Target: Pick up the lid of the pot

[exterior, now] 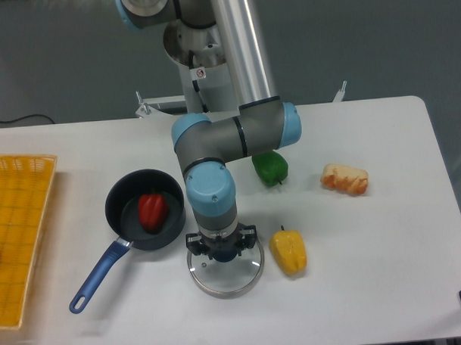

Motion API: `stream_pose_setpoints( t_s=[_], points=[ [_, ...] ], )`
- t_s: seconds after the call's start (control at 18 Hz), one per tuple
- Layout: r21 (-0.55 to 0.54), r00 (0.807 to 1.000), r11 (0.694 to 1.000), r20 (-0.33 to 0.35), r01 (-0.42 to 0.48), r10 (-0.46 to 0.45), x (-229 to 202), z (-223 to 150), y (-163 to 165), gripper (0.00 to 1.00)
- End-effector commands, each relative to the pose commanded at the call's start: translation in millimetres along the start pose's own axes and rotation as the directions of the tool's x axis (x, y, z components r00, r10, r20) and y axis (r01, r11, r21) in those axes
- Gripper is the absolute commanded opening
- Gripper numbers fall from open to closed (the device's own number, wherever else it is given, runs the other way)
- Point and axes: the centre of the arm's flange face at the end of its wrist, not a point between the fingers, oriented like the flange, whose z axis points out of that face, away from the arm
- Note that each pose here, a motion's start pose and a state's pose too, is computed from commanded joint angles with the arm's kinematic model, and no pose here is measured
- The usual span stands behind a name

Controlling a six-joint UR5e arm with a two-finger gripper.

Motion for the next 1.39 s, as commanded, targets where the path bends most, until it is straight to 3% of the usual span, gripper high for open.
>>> stream_pose_setpoints(
  t_s=[0.22, 0.61, 1.0, 1.17, 1.39],
  points=[
    [0.001, 1.0, 1.0, 0.002, -0.009, 0.009, -1, -4, -3, 0.6],
    [-0.048, 0.992, 0.991, -0.012, -0.128, 0.127, -1, -14, 2, 0.57],
    [-0.095, 0.989, 0.985, 0.009, -0.147, 0.149, -4, -27, -3, 0.57],
    [-0.09, 0.981, 0.977, 0.014, -0.192, 0.194, -5, -41, -3, 0.57],
    [-0.073, 0.955, 0.953, 0.01, -0.296, 0.297, -5, -60, 1, 0.57]
  ],
)
